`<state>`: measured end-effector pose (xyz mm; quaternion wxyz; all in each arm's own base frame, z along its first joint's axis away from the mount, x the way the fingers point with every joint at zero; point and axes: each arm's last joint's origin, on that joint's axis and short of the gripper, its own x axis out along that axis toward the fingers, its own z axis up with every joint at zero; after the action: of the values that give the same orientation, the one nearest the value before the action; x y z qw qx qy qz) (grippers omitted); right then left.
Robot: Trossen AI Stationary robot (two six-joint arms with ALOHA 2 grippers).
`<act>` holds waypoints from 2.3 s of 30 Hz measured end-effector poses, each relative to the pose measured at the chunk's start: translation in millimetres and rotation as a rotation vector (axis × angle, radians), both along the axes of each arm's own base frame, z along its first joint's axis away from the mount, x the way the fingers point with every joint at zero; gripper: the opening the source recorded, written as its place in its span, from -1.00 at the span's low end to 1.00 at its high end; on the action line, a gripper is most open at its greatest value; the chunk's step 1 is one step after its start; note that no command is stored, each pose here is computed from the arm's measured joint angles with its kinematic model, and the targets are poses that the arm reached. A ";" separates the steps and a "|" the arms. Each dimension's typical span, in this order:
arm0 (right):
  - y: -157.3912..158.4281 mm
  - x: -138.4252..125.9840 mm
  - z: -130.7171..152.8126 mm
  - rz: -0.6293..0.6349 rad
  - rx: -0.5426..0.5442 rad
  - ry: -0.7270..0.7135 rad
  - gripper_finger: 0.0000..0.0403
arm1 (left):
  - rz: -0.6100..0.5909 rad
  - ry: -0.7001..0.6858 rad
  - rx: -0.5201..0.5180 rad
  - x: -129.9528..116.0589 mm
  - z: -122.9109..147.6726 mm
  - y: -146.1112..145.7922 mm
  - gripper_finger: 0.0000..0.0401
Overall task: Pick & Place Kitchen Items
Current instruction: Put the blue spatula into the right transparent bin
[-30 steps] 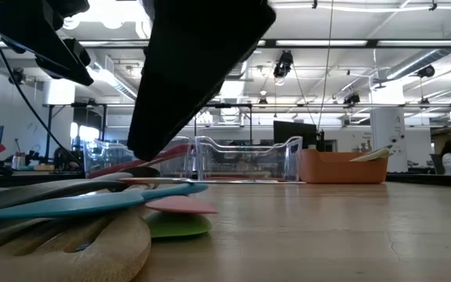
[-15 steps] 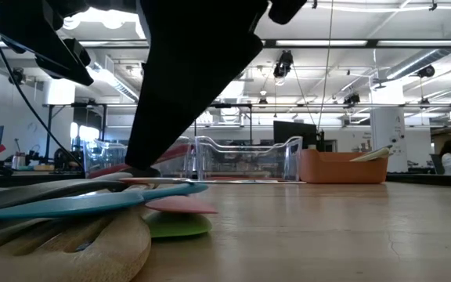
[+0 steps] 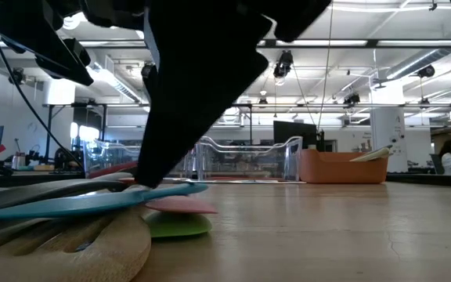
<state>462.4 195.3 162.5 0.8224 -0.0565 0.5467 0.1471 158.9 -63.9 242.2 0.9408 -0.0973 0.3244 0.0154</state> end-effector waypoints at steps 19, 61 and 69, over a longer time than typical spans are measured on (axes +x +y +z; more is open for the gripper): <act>-7.1 0.5 -11.9 -0.011 0.007 0.003 0.14 | -0.001 0.000 0.001 0.0 0.0 0.0 -0.02; -11.3 -2.1 -20.4 0.009 0.033 0.024 -0.89 | -0.002 0.000 0.003 0.0 0.0 0.0 -0.02; -9.8 0.0 -17.3 0.016 0.052 -0.009 -0.90 | -0.002 0.000 0.003 0.0 0.0 0.1 -0.02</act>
<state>462.4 185.5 145.2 0.8248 -0.0401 0.5386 0.1673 159.0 -63.8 242.2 0.9410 -0.0955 0.3244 0.0149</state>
